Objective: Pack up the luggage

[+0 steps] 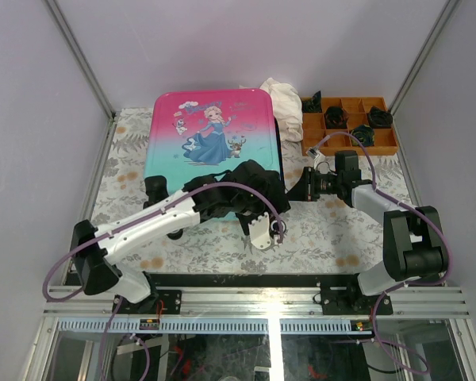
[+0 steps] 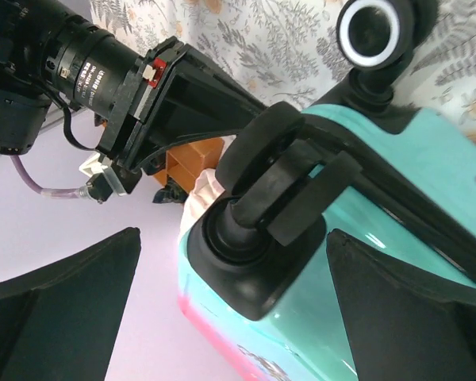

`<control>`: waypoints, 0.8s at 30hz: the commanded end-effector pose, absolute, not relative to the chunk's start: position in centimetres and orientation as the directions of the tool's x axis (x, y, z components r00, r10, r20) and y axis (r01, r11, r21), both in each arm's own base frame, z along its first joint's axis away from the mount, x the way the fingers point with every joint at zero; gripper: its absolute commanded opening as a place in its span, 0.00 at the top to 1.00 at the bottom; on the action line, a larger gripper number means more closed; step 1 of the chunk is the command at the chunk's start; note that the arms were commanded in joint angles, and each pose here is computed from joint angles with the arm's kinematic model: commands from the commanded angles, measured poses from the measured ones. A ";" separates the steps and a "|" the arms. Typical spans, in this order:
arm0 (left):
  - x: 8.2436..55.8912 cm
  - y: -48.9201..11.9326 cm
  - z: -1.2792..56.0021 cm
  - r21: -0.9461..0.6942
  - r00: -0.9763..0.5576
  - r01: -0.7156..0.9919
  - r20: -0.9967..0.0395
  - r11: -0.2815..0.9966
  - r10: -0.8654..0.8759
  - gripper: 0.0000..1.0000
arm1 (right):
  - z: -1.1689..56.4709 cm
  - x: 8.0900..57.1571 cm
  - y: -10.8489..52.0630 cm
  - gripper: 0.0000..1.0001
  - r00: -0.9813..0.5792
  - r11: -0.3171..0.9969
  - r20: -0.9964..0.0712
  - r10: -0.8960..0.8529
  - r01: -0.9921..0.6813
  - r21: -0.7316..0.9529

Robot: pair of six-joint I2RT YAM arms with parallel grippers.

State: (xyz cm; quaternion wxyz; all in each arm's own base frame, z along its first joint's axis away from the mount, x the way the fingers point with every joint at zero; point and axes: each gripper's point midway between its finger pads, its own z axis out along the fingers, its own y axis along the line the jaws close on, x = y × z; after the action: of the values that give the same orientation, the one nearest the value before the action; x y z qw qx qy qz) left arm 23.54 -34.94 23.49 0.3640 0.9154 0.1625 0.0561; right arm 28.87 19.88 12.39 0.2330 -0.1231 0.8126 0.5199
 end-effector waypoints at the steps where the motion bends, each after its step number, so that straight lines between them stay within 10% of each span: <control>1: 25.8 -37.0 24.6 0.723 0.960 0.096 0.114 -0.684 0.255 0.01 | 15.4 30.9 20.2 1.00 -0.766 0.374 -0.640 0.059 -0.577 0.726; 10: 25.6 -36.7 21.4 0.568 0.980 0.030 0.145 -0.822 0.135 0.21 | 15.5 31.2 20.2 1.00 -0.766 0.369 -0.640 0.064 -0.577 0.729; 24: 21.8 -32.7 18.2 0.330 0.992 0.051 0.094 -0.942 0.087 0.97 | 15.8 31.1 19.6 1.00 -0.744 0.384 -0.668 0.020 -0.611 0.692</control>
State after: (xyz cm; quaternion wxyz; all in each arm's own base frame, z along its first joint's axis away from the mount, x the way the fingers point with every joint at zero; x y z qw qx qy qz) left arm 25.27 -35.88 20.07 0.2458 0.9632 0.0526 0.0954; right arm 28.97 19.92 12.21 0.2341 -0.1307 0.8086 0.5237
